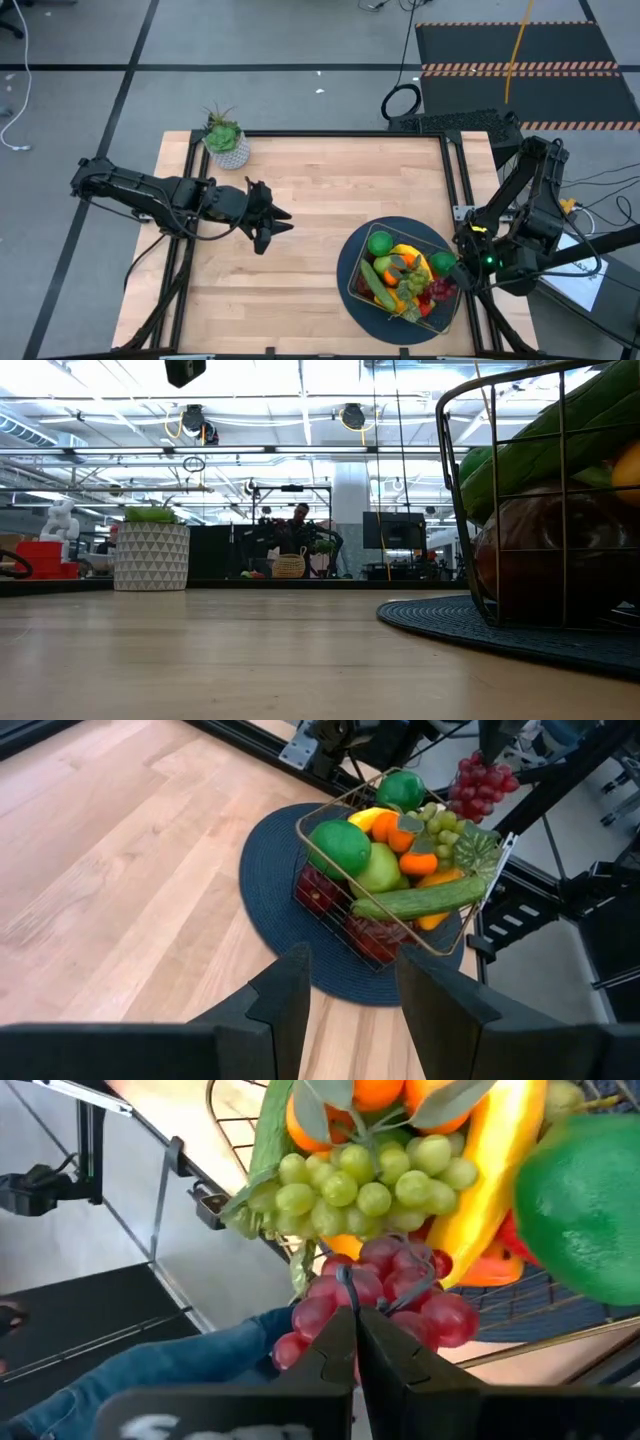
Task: Build produce basket
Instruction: Put the grapes into the gold wire basket, then return to Home Position
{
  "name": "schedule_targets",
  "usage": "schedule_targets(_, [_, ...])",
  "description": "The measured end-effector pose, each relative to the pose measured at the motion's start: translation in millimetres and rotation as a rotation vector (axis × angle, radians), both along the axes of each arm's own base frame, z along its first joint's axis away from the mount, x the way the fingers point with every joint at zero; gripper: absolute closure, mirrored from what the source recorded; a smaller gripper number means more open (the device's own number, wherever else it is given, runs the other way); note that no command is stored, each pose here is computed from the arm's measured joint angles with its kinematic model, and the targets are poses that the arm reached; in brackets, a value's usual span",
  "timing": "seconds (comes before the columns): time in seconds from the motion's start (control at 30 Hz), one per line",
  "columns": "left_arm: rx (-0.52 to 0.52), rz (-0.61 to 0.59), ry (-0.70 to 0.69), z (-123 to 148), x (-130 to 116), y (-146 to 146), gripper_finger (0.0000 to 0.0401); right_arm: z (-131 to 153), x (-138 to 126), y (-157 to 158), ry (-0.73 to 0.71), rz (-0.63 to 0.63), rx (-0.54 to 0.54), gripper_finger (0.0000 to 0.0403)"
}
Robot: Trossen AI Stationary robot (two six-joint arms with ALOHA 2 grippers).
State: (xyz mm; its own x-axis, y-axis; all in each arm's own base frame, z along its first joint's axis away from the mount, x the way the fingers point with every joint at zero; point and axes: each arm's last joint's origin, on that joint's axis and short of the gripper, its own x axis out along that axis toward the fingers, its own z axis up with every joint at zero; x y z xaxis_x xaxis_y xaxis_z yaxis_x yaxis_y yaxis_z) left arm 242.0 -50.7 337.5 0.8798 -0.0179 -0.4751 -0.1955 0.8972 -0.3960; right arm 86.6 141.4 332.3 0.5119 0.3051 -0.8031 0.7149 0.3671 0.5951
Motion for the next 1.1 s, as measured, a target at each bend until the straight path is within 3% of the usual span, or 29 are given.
schedule_targets(0.33, [-0.022,0.051,-0.005,0.3,1.6,6.9,0.0254,-4.9,6.1,-14.1,0.055,-0.087,-0.08,0.0392])
schedule_targets(0.63, [-0.012,0.093,-0.011,0.7,3.2,15.8,0.0254,-5.0,10.9,-23.2,0.07,-0.013,-0.135,0.0294])
schedule_targets(0.87, [0.12,0.091,-0.01,1.1,4.2,24.5,0.0254,3.4,7.9,-39.7,-0.01,0.051,-0.157,0.0229])
schedule_targets(1.1, [0.121,0.127,-0.038,3.6,6.5,33.2,0.0254,15.3,-1.0,-62.9,-0.203,0.14,-0.287,0.0217])
